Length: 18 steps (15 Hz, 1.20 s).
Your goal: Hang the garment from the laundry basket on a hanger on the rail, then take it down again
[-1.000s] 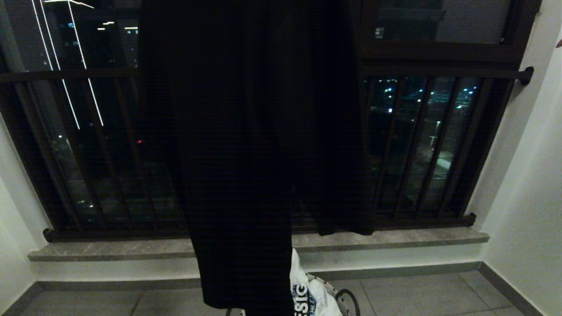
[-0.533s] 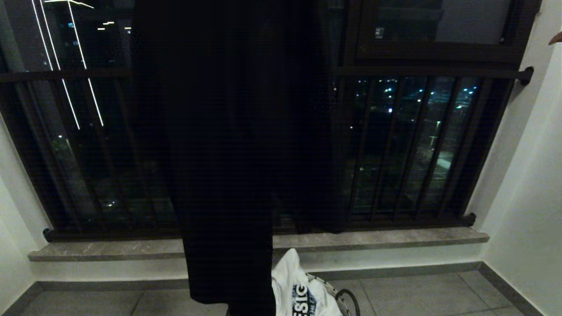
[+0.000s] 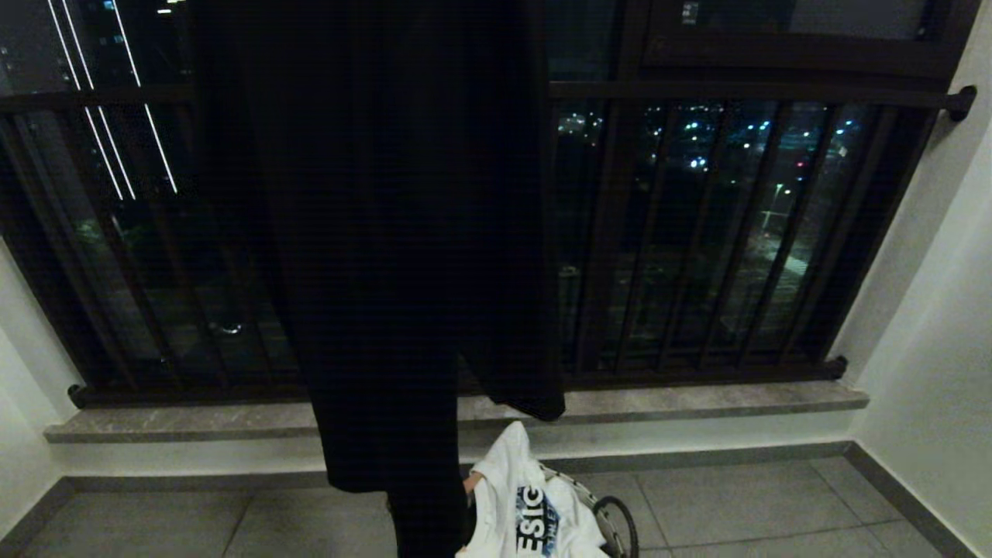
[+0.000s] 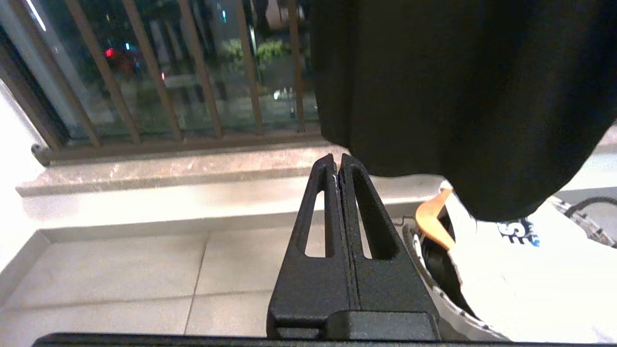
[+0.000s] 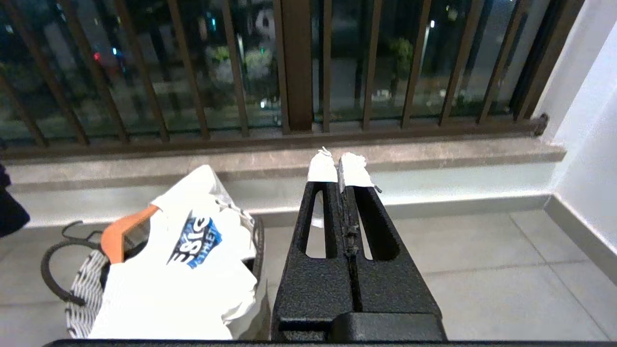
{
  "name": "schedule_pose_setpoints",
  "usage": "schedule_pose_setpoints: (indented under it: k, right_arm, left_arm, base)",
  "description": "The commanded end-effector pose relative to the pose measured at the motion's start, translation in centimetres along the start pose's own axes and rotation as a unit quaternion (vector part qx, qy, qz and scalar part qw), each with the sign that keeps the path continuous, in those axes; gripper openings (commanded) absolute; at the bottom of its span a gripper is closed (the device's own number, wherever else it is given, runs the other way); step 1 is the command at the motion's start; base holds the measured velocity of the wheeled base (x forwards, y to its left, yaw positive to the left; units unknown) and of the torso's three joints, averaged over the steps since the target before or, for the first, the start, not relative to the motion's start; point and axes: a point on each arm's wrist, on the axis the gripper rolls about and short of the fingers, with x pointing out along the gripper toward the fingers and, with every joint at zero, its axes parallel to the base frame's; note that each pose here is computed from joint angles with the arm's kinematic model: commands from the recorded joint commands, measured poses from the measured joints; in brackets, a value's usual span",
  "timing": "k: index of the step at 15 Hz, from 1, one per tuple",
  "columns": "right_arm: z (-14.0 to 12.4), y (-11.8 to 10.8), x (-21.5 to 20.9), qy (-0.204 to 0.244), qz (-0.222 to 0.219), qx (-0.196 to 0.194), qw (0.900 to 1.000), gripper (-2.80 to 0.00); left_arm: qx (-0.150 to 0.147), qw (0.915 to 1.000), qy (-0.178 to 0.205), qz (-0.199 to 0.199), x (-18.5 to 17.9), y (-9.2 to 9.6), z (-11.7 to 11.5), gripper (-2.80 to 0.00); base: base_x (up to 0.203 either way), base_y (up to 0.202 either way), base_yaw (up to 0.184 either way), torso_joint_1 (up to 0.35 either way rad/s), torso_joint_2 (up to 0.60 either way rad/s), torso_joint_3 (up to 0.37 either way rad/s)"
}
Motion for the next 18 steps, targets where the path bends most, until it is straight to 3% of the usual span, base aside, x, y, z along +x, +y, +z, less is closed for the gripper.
schedule_pose_setpoints:
  k: [1, 18]
  right_arm:
    - [0.01, 0.0, 0.0, 0.0, 0.0, 0.0, 1.0, -2.8]
    - [0.01, 0.0, 0.0, 0.0, -0.001, 0.0, 1.0, -2.8]
  left_arm:
    - [0.0, 1.0, 0.0, 0.0, 0.01, 0.0, -0.04, -2.8]
    - [0.001, 1.0, 0.0, 0.0, 0.01, 0.0, -0.04, -2.8]
  base:
    - [0.0, 0.0, 0.0, -0.004, 0.0, -0.189]
    - [0.0, 0.0, 0.0, 0.003, 0.0, -0.198]
